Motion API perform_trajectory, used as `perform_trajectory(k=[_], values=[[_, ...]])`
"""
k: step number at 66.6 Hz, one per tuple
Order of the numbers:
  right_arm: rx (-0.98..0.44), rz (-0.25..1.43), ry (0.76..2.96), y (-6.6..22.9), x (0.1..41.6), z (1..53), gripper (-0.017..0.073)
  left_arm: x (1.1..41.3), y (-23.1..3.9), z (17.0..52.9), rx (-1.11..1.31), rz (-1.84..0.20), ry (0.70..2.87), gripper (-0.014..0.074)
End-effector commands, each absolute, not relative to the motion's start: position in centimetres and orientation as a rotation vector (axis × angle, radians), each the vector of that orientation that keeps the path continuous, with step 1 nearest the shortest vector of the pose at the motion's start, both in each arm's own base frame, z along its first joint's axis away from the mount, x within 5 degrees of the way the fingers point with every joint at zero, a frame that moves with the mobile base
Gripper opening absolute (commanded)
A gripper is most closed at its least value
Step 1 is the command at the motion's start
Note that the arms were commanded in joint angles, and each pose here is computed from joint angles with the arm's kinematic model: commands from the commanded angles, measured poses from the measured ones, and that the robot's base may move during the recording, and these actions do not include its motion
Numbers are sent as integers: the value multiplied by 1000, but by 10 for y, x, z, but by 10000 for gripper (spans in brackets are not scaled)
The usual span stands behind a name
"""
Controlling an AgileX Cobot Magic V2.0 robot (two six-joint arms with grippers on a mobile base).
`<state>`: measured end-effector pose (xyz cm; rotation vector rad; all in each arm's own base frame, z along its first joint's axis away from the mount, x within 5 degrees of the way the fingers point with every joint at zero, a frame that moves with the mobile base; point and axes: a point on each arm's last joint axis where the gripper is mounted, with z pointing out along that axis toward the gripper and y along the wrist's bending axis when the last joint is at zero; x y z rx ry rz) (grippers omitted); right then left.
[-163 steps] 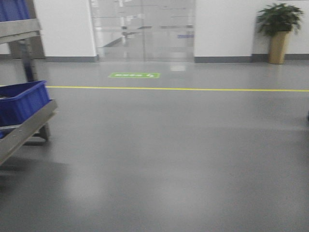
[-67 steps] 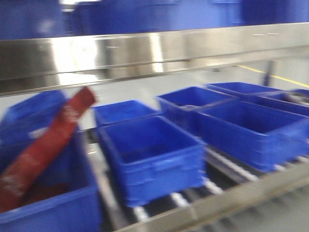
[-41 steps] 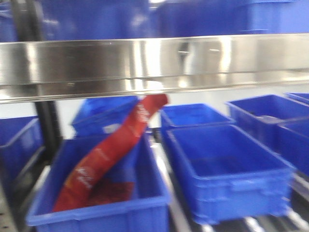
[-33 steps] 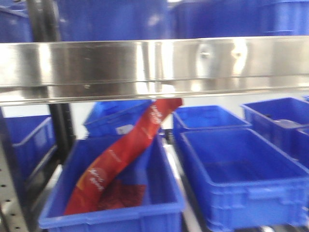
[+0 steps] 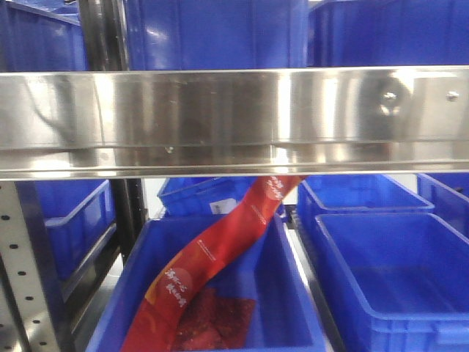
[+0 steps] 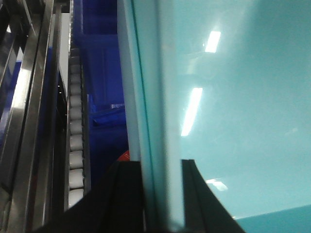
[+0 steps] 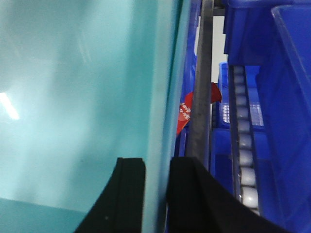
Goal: Move two blue bins to right shelf middle
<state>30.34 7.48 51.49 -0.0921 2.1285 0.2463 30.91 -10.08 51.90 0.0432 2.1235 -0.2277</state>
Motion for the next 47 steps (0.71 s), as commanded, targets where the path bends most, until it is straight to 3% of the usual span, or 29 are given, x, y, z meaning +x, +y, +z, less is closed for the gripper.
perform_trajectory(k=[1,47], values=[[-110,319,2018,79,296,532,-167,305,-105,535,59,-297,1999,-111],[-110,318,2019,79,296,532,-167,305,-105,537,59,-299,1984,-111]])
